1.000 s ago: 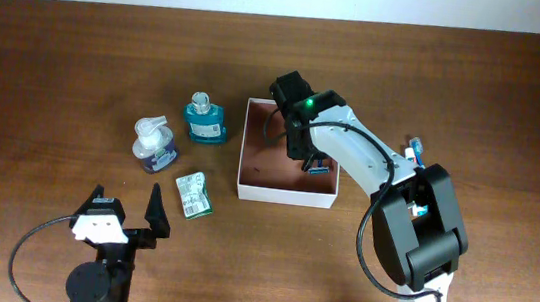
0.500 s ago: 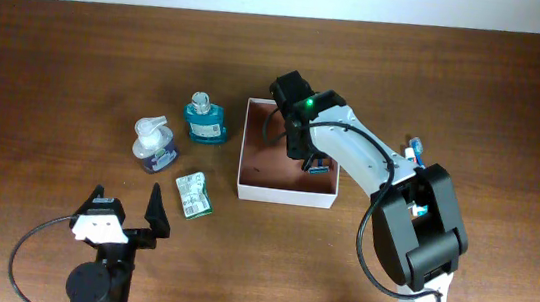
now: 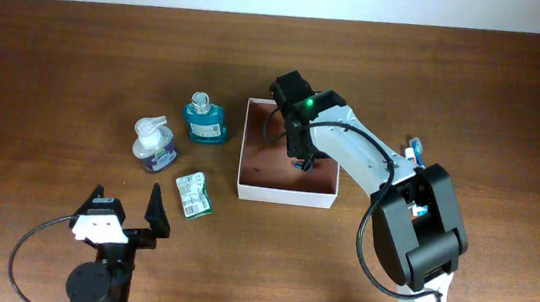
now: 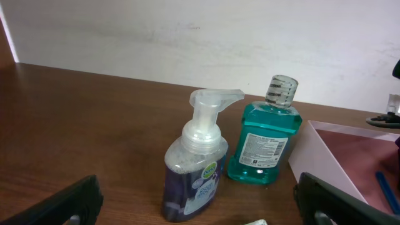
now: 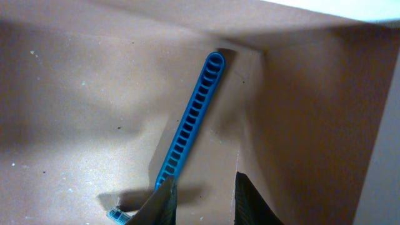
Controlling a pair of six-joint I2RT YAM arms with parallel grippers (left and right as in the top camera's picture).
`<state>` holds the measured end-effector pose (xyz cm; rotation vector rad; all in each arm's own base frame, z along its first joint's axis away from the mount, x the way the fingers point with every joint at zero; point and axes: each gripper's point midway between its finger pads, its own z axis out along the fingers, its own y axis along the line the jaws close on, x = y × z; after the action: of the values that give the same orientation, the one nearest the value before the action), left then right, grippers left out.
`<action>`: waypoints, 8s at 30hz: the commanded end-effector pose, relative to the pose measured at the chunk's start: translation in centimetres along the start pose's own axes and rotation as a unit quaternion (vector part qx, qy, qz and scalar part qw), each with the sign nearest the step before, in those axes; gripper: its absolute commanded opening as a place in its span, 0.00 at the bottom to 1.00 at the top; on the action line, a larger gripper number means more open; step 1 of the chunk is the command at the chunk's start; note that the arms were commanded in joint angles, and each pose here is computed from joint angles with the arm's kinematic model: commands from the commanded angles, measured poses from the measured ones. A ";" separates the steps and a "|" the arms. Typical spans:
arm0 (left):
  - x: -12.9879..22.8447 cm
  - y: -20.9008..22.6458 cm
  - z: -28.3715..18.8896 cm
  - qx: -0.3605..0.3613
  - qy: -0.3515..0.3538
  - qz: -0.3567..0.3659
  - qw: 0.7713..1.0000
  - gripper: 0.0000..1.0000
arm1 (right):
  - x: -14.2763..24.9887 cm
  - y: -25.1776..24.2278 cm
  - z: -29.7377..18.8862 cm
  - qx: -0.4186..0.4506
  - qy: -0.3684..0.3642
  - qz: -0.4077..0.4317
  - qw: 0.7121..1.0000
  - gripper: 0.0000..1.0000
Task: Pack container
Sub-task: 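Lower the razor into the box and open the right gripper, then raise the right gripper and move it back to the toothpaste, then close the right gripper on the Colgate toothpaste tube cap end, then lift the toothpaste tube and carry it over the box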
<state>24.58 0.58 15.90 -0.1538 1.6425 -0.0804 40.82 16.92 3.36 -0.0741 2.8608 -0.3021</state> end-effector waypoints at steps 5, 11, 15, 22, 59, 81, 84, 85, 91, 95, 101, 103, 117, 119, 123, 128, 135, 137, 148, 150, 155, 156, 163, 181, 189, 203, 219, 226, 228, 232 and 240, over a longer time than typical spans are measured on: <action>0.2 0.0 0.0 0.002 -0.001 0.004 1.000 0.99 | -2.9 -0.7 -4.5 0.003 -0.018 -0.016 1.000 0.23; 0.2 0.0 0.0 0.002 -0.001 0.004 1.000 0.99 | -4.2 2.1 -8.5 -0.097 -0.017 -0.023 0.995 0.14; 0.2 0.0 0.0 0.002 -0.001 0.004 1.000 0.99 | -3.0 3.0 -7.7 -0.116 0.008 -0.030 0.993 0.04; 0.2 0.0 0.0 0.002 -0.001 0.004 1.000 0.99 | 0.4 3.4 -4.2 -0.116 0.053 -0.082 0.988 0.04; 0.2 0.0 0.0 0.002 -0.001 0.004 1.000 0.99 | 3.3 3.2 0.2 -0.110 0.059 -0.193 0.973 0.05; 0.2 0.0 0.0 0.002 -0.001 0.004 1.000 0.99 | -7.3 0.2 -11.9 -0.132 -0.059 -0.118 0.982 0.05; 0.2 0.0 0.0 0.002 -0.001 0.004 1.000 0.99 | -9.1 -5.4 -14.7 -0.123 -0.066 -0.064 0.988 0.05; 0.2 0.0 0.0 0.002 -0.001 0.004 1.000 0.99 | -9.3 -7.0 -15.1 -0.118 -0.065 -0.050 0.990 0.06; 0.2 0.0 0.0 0.002 -0.001 0.004 1.000 0.99 | -7.3 -17.9 -14.1 -0.081 -0.001 0.050 0.995 0.06; 0.2 0.0 0.0 0.002 -0.001 0.004 1.000 0.99 | -4.9 -22.0 -12.2 -0.070 0.054 0.095 0.992 0.10; 0.2 0.0 0.0 0.002 -0.001 0.004 1.000 0.99 | -3.4 -24.5 -10.9 -0.063 0.083 0.123 0.987 0.17; 0.2 0.0 0.0 0.002 -0.001 0.004 1.000 0.99 | -3.0 -24.6 -10.5 -0.064 0.092 0.117 0.987 0.22; 0.2 0.0 0.0 0.002 -0.001 0.004 1.000 0.99 | 2.1 -21.2 -1.5 -0.096 0.183 0.055 0.977 0.26; 0.2 0.0 0.0 0.002 -0.001 0.004 1.000 0.99 | 2.6 -20.0 -1.0 -0.127 0.186 0.029 0.974 0.28; 0.2 0.0 0.0 0.002 -0.001 0.004 1.000 1.00 | 3.5 -19.4 0.1 -0.137 0.193 0.018 0.971 0.30; 0.2 0.0 0.0 0.002 -0.001 0.004 1.000 0.99 | 4.1 -19.1 1.6 -0.136 0.193 0.017 0.972 0.30; 0.2 0.0 0.0 0.002 -0.001 0.004 1.000 0.99 | 5.9 -18.4 3.7 -0.142 0.200 -0.005 0.969 0.30; 0.2 0.0 0.0 0.002 -0.001 0.004 1.000 1.00 | 6.3 -18.2 4.3 -0.143 0.201 -0.010 0.969 0.31; 0.2 0.0 0.0 0.002 -0.001 0.004 1.000 0.99 | 7.0 -17.9 5.3 -0.143 0.201 -0.009 0.969 0.31; 0.2 0.0 0.0 0.002 -0.001 0.004 1.000 0.99 | 7.0 -17.9 5.3 -0.143 0.201 -0.009 0.969 0.30; 0.2 0.0 0.0 0.002 -0.001 0.004 1.000 0.99 | 7.0 -17.9 5.3 -0.145 0.201 -0.009 0.969 0.30; 0.2 0.0 0.0 0.002 -0.001 0.004 1.000 0.99 | 7.0 -17.9 5.3 -0.145 0.201 -0.009 0.969 0.29; 0.2 0.0 0.0 0.002 -0.001 0.004 1.000 0.99 | 7.1 -17.9 5.2 -0.145 0.203 -0.007 0.968 0.09; 0.2 0.0 0.0 0.002 -0.001 0.004 1.000 0.99 | 2.7 -16.7 1.1 -0.197 0.164 0.013 0.966 0.04; 0.2 0.0 0.0 0.002 -0.001 0.004 1.000 0.99 | -2.2 -14.8 -5.5 -0.207 0.106 -0.013 0.972 0.04; 0.2 0.0 0.0 0.002 -0.001 0.004 1.000 0.99 | -7.0 -8.9 -16.8 -0.224 -0.002 0.000 0.975 0.04; 0.2 0.0 0.0 0.001 -0.001 0.004 1.000 1.00 | -6.3 -3.4 -17.8 -0.189 -0.013 -0.017 0.982 0.05; 0.2 0.0 0.0 0.001 -0.001 0.004 1.000 1.00 | -4.7 -3.5 -15.4 -0.153 0.029 0.014 0.988 0.04; 0.2 0.0 0.0 0.001 -0.001 0.004 1.000 0.99 | -4.0 -3.4 -14.4 -0.148 0.046 0.015 0.988 0.05; 0.2 0.0 0.0 0.001 -0.001 0.004 1.000 0.99 | -2.7 -2.7 -12.2 -0.149 0.075 0.011 0.986 0.05; 0.2 0.0 0.0 0.001 -0.001 0.004 1.000 0.99 | -1.1 -1.4 -10.2 -0.143 0.100 0.005 0.985 0.05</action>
<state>24.58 0.58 15.90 -0.1538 1.6425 -0.0804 39.83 16.73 14.11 -0.0830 3.0742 0.1166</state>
